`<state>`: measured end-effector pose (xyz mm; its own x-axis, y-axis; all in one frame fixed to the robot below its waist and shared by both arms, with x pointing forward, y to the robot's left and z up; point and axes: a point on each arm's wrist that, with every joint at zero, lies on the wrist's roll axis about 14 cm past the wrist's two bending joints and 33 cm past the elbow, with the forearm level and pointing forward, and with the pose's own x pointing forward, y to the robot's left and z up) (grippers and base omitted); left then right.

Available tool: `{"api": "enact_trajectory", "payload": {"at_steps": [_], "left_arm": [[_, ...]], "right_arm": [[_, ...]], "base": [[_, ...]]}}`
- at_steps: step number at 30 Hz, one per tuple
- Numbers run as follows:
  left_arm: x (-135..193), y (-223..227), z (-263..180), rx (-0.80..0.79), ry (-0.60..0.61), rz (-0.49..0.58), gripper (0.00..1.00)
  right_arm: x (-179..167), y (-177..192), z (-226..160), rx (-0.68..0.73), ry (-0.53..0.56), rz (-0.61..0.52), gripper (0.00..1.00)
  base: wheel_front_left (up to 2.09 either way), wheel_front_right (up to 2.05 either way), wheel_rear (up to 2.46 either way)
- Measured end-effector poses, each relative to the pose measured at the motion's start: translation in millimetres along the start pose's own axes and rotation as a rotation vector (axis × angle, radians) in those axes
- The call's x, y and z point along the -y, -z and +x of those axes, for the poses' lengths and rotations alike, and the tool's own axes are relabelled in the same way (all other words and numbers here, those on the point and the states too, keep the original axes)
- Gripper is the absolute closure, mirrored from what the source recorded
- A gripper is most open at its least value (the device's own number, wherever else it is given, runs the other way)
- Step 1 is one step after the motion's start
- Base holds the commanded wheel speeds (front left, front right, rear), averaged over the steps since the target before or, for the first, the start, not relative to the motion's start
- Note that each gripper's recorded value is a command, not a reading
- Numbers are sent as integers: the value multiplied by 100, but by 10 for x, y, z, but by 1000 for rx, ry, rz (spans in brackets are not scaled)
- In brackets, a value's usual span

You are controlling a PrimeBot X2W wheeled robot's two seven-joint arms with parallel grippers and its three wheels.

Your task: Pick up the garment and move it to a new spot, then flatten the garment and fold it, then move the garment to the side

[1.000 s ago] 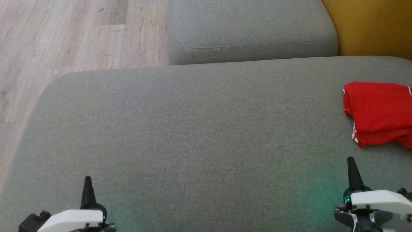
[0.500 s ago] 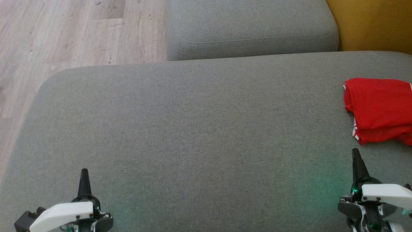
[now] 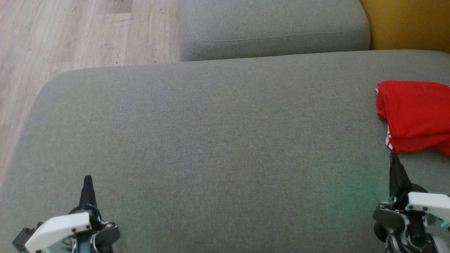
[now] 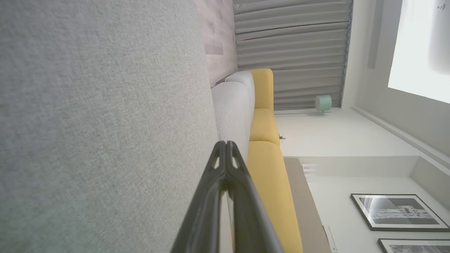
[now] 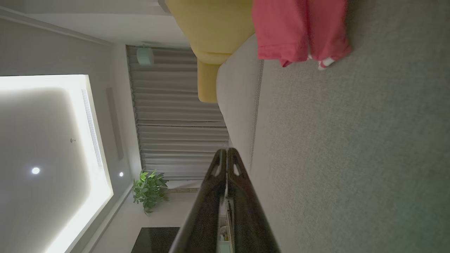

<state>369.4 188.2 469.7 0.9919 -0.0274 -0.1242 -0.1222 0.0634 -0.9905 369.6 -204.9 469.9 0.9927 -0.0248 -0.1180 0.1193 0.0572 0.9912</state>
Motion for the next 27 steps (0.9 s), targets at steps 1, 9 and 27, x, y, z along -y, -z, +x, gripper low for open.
{"api": "enact_trajectory", "payload": {"at_steps": [1, 9, 27], "left_arm": [[1, -1, 5, 1, 1, -11, 100], [65, -8, 44, 1, 26, -60, 100], [65, -8, 43, 1, 26, -60, 100]], "right_arm": [[-13, -5, 5, -1, -4, 11, 100], [-30, -37, 12, 7, -13, 62, 100], [-38, -38, 13, 7, -15, 62, 100]], "base": [[0, 0, 0], [0, 0, 0], [0, 0, 0]]}}
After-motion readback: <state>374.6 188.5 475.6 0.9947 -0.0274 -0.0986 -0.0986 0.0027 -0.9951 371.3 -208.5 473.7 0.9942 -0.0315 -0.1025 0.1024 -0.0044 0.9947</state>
